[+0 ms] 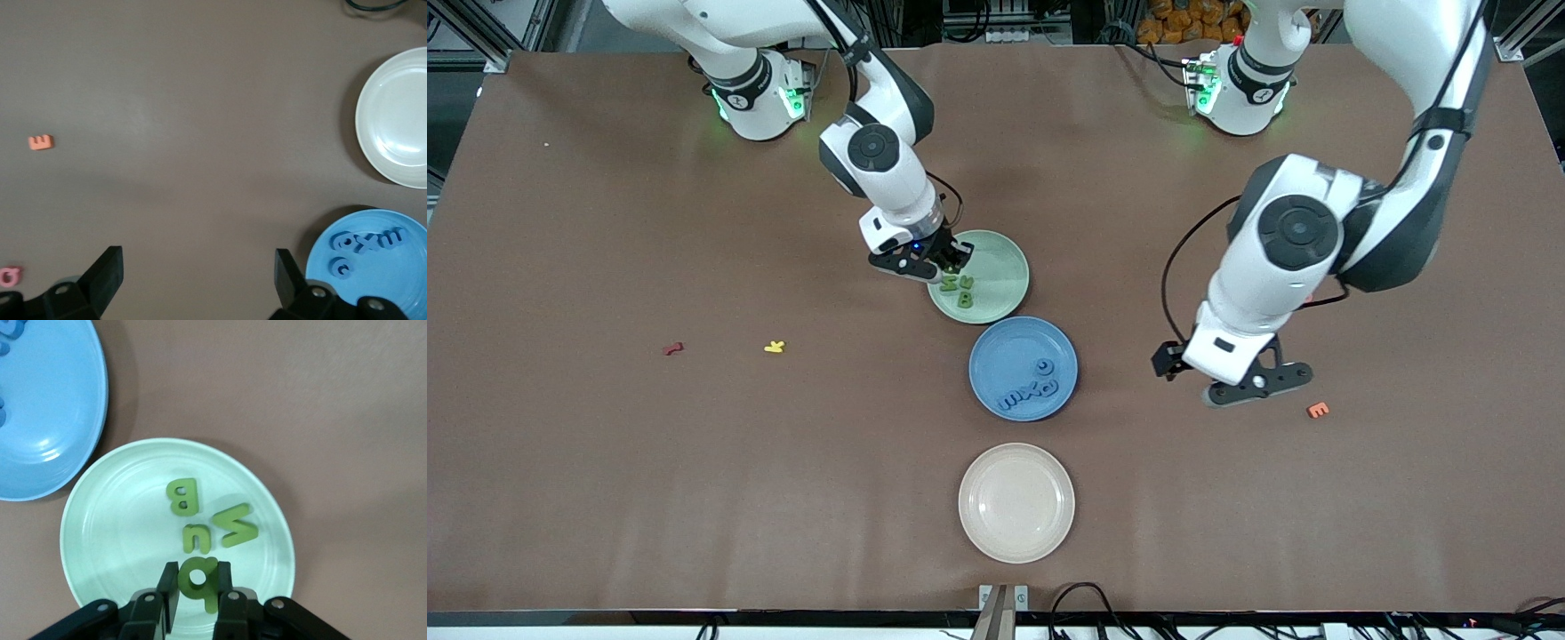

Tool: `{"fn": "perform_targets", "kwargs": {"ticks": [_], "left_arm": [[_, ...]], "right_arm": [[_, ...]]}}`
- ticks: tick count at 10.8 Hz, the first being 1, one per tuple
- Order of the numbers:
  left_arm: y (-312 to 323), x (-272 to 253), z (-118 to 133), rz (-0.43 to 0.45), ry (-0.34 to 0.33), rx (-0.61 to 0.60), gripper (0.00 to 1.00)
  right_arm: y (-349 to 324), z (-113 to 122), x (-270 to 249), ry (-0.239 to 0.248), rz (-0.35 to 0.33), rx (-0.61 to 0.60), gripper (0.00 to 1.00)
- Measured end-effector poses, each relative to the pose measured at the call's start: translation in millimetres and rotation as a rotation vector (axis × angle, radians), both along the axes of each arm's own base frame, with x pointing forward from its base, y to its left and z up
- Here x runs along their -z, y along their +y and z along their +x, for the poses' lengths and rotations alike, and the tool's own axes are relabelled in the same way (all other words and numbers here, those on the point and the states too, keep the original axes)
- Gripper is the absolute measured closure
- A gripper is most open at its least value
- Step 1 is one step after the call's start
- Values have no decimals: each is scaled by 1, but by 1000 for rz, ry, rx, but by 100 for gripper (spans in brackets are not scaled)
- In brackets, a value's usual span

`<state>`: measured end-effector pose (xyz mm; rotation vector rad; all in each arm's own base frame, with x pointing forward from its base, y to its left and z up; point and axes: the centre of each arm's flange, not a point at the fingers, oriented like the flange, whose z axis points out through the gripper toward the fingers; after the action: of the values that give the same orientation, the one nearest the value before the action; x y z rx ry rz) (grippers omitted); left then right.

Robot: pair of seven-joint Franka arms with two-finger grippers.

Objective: Sort letters by color into matching plates
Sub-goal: 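Release green q on the green plate while the left gripper drops 3 on blue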

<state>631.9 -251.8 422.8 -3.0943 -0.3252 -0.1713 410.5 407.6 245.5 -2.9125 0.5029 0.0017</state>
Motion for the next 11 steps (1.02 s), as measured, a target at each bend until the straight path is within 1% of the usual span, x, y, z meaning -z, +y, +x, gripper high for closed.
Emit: {"fn": "perform_targets", "kwargs": {"ticks": [2, 3, 4, 5, 7, 8, 10, 11], "left_arm": [[13, -19, -2, 27, 13, 23, 0], [20, -32, -7, 50, 29, 51, 0], [35, -47, -9, 69, 44, 69, 0], [55, -61, -10, 64, 58, 79, 0], [83, -88, -13, 38, 57, 72, 0], [86, -98, -16, 36, 50, 67, 0], [85, -113, -23, 25, 38, 63, 0], [92, -121, -26, 16, 46, 67, 0]], "right_arm": [[12, -2, 3, 9, 7, 13, 73], [13, -1, 5, 15, 5, 18, 69], [13, -1, 6, 24, 0, 35, 56], [13, 0, 6, 30, -4, 43, 44], [13, 1, 5, 43, -17, 47, 16], [13, 4, 2, 50, -35, 42, 3], [12, 15, -9, 57, -68, 35, 0], [7, 23, -16, 53, -82, 35, 0]]}}
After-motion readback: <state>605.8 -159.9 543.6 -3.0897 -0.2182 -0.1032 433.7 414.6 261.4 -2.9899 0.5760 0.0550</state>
